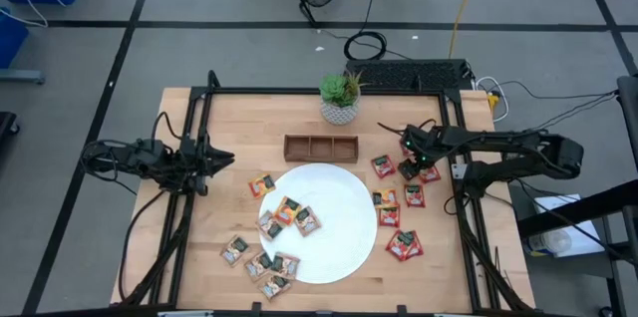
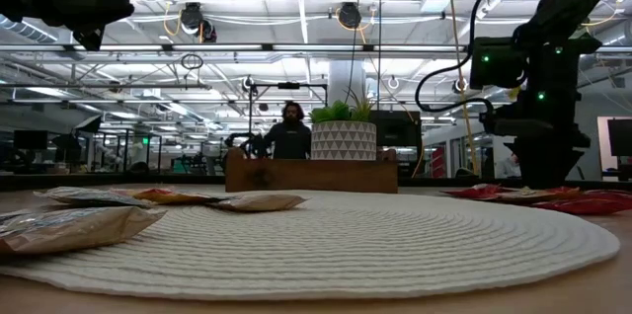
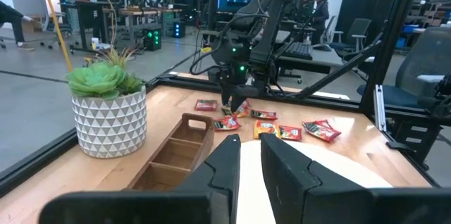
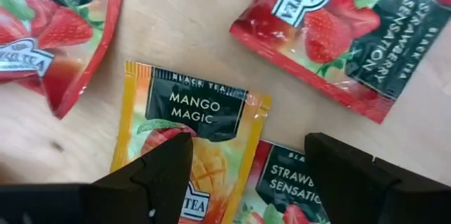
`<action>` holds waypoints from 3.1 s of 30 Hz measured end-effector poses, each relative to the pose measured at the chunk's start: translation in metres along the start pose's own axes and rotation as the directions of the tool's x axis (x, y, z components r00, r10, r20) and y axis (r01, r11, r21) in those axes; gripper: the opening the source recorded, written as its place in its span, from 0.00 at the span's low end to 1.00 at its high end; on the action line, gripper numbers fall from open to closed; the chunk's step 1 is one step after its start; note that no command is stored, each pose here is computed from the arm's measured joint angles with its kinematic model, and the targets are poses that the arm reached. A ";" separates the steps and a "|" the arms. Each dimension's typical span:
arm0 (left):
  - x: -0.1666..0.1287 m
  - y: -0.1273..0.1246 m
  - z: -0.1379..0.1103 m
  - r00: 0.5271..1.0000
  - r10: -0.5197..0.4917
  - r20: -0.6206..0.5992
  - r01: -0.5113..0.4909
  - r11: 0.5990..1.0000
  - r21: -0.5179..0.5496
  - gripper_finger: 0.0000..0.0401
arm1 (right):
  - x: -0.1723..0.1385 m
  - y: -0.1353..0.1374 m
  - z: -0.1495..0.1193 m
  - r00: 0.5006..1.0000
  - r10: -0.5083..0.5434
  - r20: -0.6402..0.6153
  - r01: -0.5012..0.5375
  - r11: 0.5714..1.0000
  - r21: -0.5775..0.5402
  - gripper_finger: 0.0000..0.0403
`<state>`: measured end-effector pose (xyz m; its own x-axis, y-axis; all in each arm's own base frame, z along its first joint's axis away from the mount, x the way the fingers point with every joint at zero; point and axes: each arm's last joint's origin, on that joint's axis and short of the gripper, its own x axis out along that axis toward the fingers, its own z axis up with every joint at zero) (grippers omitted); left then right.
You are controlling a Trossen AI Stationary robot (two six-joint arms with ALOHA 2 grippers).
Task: Pick & Place Tea
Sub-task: Put the mango tea bag into the wooden organizer
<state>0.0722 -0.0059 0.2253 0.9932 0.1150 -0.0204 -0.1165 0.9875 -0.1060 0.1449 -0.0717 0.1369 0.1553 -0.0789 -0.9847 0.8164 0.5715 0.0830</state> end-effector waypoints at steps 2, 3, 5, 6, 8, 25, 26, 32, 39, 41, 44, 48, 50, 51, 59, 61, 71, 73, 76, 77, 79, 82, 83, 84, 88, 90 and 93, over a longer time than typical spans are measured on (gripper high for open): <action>0.000 0.000 0.000 1.000 0.000 0.000 0.000 1.000 0.000 0.16 | 0.000 0.001 0.000 1.000 0.027 -0.011 -0.027 1.000 0.003 0.63; 0.000 0.000 0.000 1.000 0.000 0.000 0.000 1.000 0.000 0.16 | 0.000 0.001 0.000 0.999 0.043 -0.018 -0.042 0.999 0.004 0.63; 0.000 0.000 0.000 1.000 0.000 0.000 0.000 1.000 0.000 0.16 | 0.000 0.002 -0.001 0.997 0.065 -0.029 -0.064 0.998 0.011 0.63; 0.000 0.000 0.000 1.000 0.000 0.000 0.000 1.000 0.000 0.16 | 0.000 0.002 -0.001 0.997 0.073 -0.033 -0.072 0.997 0.020 0.63; 0.000 0.000 0.000 1.000 0.000 0.000 0.000 1.000 0.000 0.16 | -0.001 0.003 -0.001 0.995 0.095 -0.041 -0.094 0.995 0.027 0.63; 0.000 0.000 0.000 1.000 0.000 0.000 0.000 1.000 0.000 0.16 | -0.005 0.010 0.001 0.959 0.279 -0.048 -0.279 0.960 0.013 0.63; 0.000 0.000 0.000 1.000 0.000 0.000 0.000 1.000 0.000 0.16 | -0.005 0.010 0.001 0.959 0.279 -0.047 -0.279 0.960 0.013 0.63; 0.000 0.000 0.000 1.000 0.000 0.000 0.000 1.000 0.000 0.16 | -0.005 0.010 0.001 0.959 0.280 -0.048 -0.280 0.960 0.011 0.63; 0.000 0.000 0.000 1.000 0.000 0.000 0.000 1.000 0.000 0.16 | -0.004 0.015 -0.002 0.979 0.204 -0.017 -0.205 0.974 -0.099 0.63; 0.000 0.000 0.000 1.000 0.000 0.000 0.000 1.000 0.000 0.16 | -0.003 0.017 -0.004 0.989 0.147 0.011 -0.144 0.980 -0.139 0.63; 0.000 0.000 0.000 1.000 0.000 0.000 0.000 1.000 0.000 0.16 | -0.001 0.020 -0.007 0.993 0.116 0.021 -0.111 0.980 -0.165 0.63; 0.000 0.000 0.000 1.000 0.000 0.000 0.000 1.000 0.000 0.16 | 0.001 0.023 -0.012 0.993 0.119 0.011 -0.116 0.982 -0.146 0.63; 0.000 0.000 0.000 1.000 0.000 0.000 0.000 1.000 0.000 0.16 | 0.001 0.025 -0.014 0.990 0.140 -0.010 -0.140 0.981 -0.133 0.63; 0.000 0.000 0.000 1.000 0.000 0.000 0.000 1.000 0.000 0.16 | 0.001 0.026 -0.015 0.988 0.153 -0.019 -0.154 0.980 -0.127 0.63; 0.000 0.000 0.000 1.000 0.000 0.000 0.000 1.000 0.000 0.16 | 0.001 0.034 -0.020 0.993 0.120 0.016 -0.116 0.978 -0.172 0.63; 0.000 0.000 0.000 1.000 0.000 0.000 0.000 1.000 0.000 0.16 | 0.003 0.035 -0.021 0.995 0.091 0.030 -0.083 0.979 -0.186 0.63; 0.000 0.000 0.000 1.000 0.000 0.000 0.000 1.000 0.000 0.16 | 0.021 0.037 -0.026 0.999 -0.043 -0.027 0.036 0.974 -0.225 0.60; 0.000 0.000 0.000 1.000 0.000 0.000 0.000 1.000 0.000 0.16 | 0.024 0.037 -0.026 0.998 -0.054 -0.040 0.044 0.973 -0.225 0.55; 0.000 0.000 0.000 1.000 0.000 0.000 0.000 1.000 0.000 0.16 | 0.026 0.037 -0.026 0.997 -0.062 -0.049 0.049 0.973 -0.227 0.45; 0.000 0.000 0.000 1.000 0.000 0.000 0.000 1.000 0.000 0.16 | 0.026 0.038 -0.026 0.997 -0.060 -0.049 0.048 0.973 -0.227 0.42; 0.000 0.000 0.000 1.000 0.000 0.000 0.000 1.000 0.000 0.16 | 0.026 0.038 -0.026 0.997 -0.059 -0.047 0.046 0.973 -0.226 0.34; 0.000 0.000 0.000 1.000 0.000 0.000 0.000 1.000 0.000 0.16 | 0.026 0.038 -0.026 0.997 -0.055 -0.050 0.042 0.973 -0.227 0.22; 0.000 0.000 0.000 1.000 0.000 0.000 0.000 1.000 0.000 0.16 | 0.026 0.038 -0.026 0.997 -0.052 -0.051 0.039 0.973 -0.227 0.17; 0.000 0.000 0.000 1.000 0.000 0.000 0.000 1.000 0.000 0.16 | 0.026 0.038 -0.026 0.998 -0.048 -0.050 0.035 0.973 -0.227 0.13; 0.000 0.000 0.000 1.000 0.000 0.000 0.000 1.000 0.000 0.16 | 0.026 0.039 -0.025 0.999 -0.033 -0.042 0.022 0.971 -0.240 0.02; 0.000 0.000 0.000 1.000 0.000 0.000 0.000 1.000 0.000 0.16 | 0.026 0.040 -0.025 0.999 -0.030 -0.036 0.020 0.970 -0.241 0.01; 0.000 0.000 0.000 1.000 0.000 0.000 0.000 1.000 0.000 0.16 | 0.023 0.041 -0.023 1.000 -0.011 -0.011 0.008 0.969 -0.248 0.00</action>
<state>0.0722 -0.0059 0.2254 0.9932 0.1147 -0.0204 -0.1162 0.9875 -0.1060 0.1686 -0.0313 0.1138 0.1397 -0.0763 -0.9872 0.6544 0.7554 0.0342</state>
